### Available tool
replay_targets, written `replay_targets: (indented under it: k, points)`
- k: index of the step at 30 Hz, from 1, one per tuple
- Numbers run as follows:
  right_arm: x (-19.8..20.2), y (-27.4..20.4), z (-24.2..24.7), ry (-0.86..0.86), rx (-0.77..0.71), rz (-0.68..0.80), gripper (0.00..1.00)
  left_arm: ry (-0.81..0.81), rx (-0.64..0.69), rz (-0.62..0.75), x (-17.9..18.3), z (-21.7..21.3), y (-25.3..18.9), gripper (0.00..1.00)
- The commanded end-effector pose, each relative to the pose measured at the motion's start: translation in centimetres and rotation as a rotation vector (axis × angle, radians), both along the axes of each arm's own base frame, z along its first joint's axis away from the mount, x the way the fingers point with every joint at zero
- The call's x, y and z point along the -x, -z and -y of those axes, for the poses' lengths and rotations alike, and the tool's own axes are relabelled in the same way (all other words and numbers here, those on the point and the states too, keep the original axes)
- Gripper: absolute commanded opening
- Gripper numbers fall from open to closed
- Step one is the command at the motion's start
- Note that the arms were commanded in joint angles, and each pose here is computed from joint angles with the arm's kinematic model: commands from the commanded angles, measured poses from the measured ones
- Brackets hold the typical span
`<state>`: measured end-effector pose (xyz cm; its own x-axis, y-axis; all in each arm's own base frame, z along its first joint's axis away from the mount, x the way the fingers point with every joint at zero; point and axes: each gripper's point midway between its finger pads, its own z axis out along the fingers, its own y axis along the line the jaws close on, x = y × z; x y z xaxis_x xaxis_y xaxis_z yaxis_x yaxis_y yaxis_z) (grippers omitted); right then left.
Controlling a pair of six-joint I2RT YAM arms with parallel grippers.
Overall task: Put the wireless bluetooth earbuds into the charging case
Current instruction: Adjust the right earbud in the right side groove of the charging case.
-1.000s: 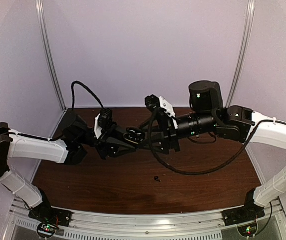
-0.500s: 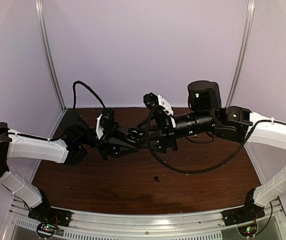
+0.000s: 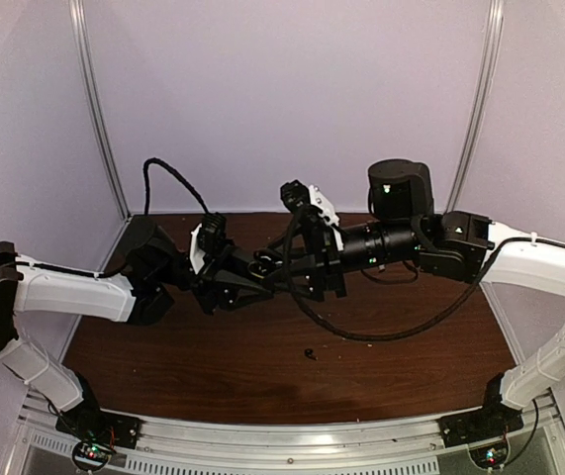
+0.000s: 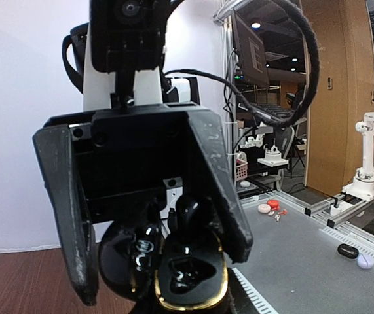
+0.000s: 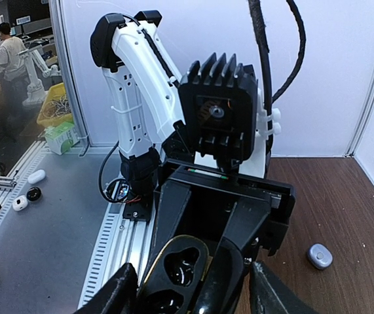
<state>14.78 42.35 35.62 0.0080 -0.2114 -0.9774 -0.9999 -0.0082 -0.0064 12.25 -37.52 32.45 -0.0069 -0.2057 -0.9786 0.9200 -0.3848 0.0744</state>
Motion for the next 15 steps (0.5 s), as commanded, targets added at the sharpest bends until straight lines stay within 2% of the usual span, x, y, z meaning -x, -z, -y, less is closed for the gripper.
replay_targets:
  k: [1,15]
  points:
    - [-1.4,-1.5,-0.7,0.046,-0.055,0.028,0.57,0.042,0.031,0.045,1.2,0.4,-0.8,0.00]
    - [-1.7,-2.2,-1.9,0.024,-0.099,0.015,0.57,0.045,0.025,0.041,1.2,0.7,-0.5,0.00]
